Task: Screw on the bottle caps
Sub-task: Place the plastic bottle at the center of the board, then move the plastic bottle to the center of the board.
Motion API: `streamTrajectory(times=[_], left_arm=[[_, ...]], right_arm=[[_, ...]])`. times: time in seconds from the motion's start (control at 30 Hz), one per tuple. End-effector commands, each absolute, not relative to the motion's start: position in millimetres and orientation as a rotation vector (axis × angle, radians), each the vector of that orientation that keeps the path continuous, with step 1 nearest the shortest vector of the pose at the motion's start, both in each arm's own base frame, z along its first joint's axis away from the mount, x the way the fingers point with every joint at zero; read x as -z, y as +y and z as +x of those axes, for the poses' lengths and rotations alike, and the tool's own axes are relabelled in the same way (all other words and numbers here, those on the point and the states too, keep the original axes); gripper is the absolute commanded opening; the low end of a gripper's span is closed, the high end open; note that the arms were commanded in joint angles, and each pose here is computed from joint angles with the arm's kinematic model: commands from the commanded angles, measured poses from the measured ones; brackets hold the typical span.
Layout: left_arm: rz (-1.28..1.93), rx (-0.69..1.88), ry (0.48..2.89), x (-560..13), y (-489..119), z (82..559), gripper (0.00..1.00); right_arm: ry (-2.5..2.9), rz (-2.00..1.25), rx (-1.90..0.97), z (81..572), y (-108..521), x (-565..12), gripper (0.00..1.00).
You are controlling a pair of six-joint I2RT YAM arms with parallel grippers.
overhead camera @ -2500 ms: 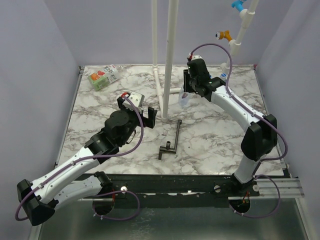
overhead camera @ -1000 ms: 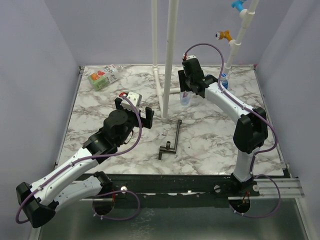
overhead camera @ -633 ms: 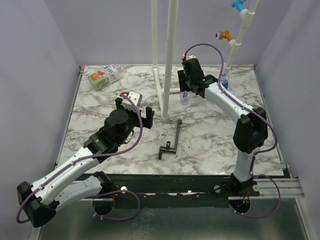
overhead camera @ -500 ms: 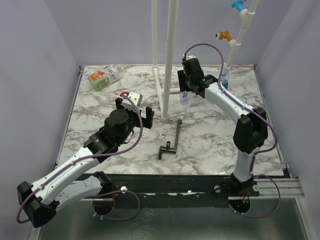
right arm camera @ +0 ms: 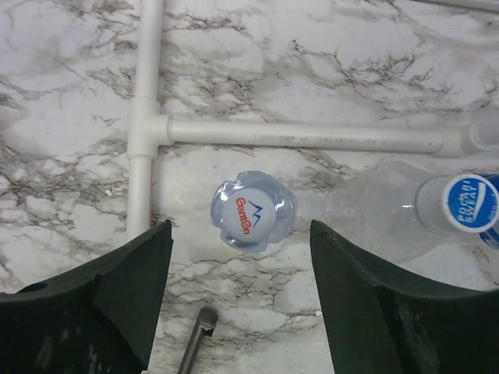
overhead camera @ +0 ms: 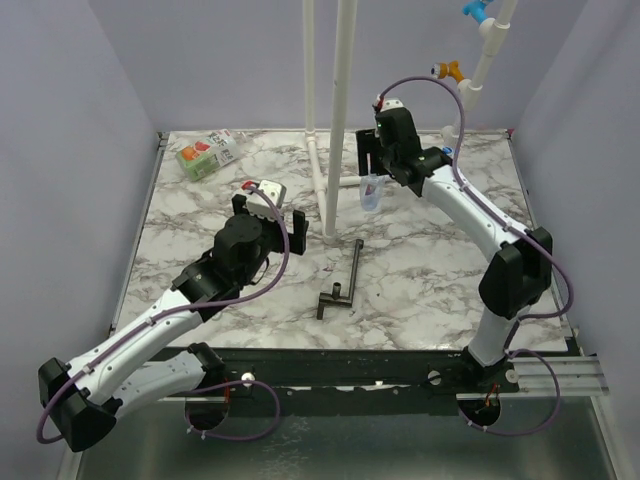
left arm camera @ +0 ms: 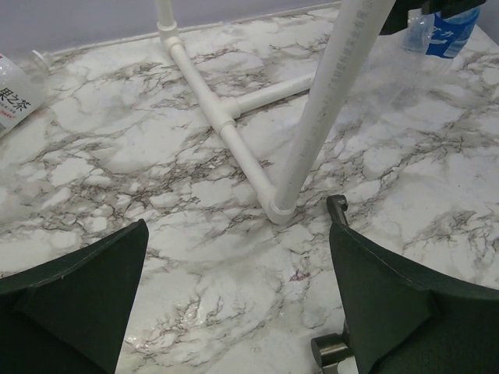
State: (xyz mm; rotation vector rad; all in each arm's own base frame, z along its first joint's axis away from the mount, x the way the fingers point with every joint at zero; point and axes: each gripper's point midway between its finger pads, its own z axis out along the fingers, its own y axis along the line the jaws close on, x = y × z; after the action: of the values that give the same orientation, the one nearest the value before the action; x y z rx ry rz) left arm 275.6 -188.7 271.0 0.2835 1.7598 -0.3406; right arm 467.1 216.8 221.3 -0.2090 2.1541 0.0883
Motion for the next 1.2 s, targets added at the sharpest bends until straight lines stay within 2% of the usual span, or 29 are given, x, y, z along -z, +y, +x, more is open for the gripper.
streamTrajectory(times=[0.0,0.23,0.4,0.63,0.87,1.17], left_arm=[[0.15,0.308,1.761,-289,-176,286,0.99],[-0.087,0.217,1.8,-298,-153,310,0.99],[-0.261,0.108,1.81,-302,-126,347,0.99],[-0.524,0.088,1.874,-276,-77,444,0.99],[-0.847,-0.021,1.786,-234,1,547,0.99],[-1.004,-0.048,1.659,-202,43,641,0.99]], right_arm=[[2.067,-0.178,-0.174,453,217,-266,0.76],[2.007,-0.114,-0.197,421,195,-293,0.84],[1.959,-0.045,-0.224,382,171,-307,0.91],[1.933,0.008,-0.303,335,151,-314,0.95],[1.951,-0.004,-0.41,302,151,-307,0.95],[1.943,-0.033,-0.468,286,152,-305,0.96]])
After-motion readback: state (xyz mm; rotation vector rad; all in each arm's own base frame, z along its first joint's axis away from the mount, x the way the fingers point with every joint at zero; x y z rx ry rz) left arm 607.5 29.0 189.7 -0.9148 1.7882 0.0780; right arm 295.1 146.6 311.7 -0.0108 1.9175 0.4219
